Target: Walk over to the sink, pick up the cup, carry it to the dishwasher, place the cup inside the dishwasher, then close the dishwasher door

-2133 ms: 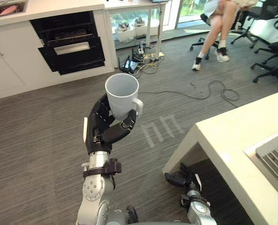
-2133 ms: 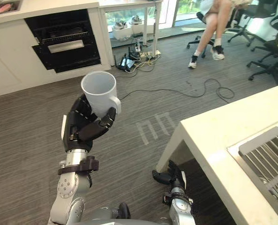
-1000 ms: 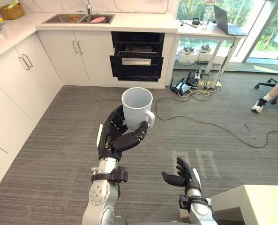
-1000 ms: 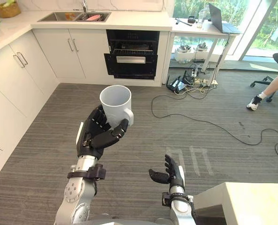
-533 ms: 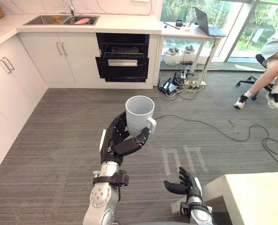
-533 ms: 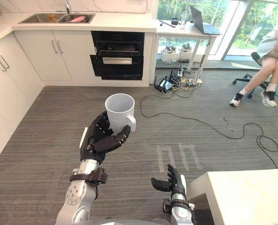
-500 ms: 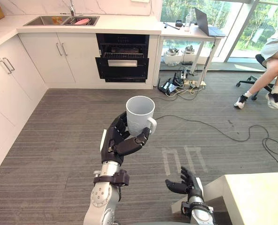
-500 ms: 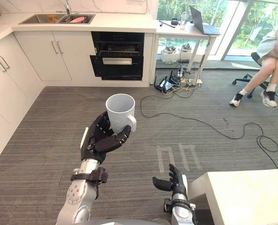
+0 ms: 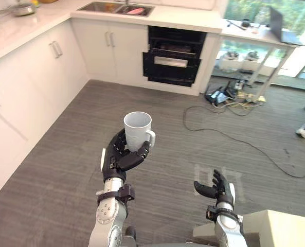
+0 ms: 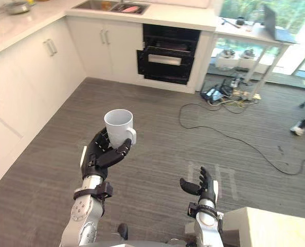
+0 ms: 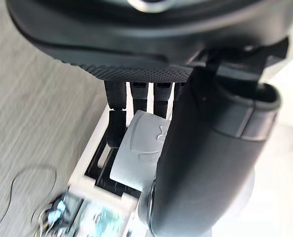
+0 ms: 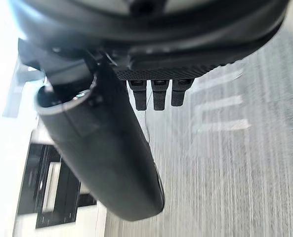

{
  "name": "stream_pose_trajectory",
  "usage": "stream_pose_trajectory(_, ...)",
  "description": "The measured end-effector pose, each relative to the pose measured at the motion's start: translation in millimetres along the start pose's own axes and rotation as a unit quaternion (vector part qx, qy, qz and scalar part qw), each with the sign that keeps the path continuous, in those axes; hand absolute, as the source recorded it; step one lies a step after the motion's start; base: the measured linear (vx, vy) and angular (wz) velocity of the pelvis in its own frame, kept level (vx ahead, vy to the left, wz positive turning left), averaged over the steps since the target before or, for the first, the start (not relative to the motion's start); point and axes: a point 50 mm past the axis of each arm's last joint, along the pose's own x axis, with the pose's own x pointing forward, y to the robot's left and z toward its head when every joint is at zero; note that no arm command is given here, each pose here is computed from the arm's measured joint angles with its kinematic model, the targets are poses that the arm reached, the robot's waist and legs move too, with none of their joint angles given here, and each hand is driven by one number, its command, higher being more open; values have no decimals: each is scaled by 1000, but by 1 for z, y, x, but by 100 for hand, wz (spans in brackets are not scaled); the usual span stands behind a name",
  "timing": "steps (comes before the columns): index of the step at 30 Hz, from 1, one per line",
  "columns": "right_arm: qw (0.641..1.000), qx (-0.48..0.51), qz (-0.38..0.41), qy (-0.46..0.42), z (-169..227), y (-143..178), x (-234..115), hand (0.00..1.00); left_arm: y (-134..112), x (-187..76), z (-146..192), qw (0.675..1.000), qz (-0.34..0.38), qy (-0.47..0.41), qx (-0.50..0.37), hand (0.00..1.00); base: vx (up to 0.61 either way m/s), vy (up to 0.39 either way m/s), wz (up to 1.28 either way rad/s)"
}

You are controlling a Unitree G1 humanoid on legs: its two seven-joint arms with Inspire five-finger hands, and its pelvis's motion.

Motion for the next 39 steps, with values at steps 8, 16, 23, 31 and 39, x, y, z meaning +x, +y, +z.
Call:
stream_pose_trajectory(8,1000,-5,8,-10,9,1,8,90,3,-1,0,1000,-2,1,6,30,85,157,37)
stream_pose_trajectory(16,999,-8,45,6,2,18,1,90,2,0,9,1000,-19,-16,13,30,296,90,47)
stream_pose_trajectory(23,999,-18,47,-8,1,7,-11,90,-9,-1,6,1000,-27,-11,-11,30,419,-111,66)
stream_pose_trajectory(31,992,11,55,-110,42,9,-24,90,-17,-6,18,998,-53,-36,-26,30,366,-65,5)
stream_pose_trajectory(39,997,23,41,-62,23,9,-24,90,-13,-5,20,998,-55,-35,-14,30,375,308,-19)
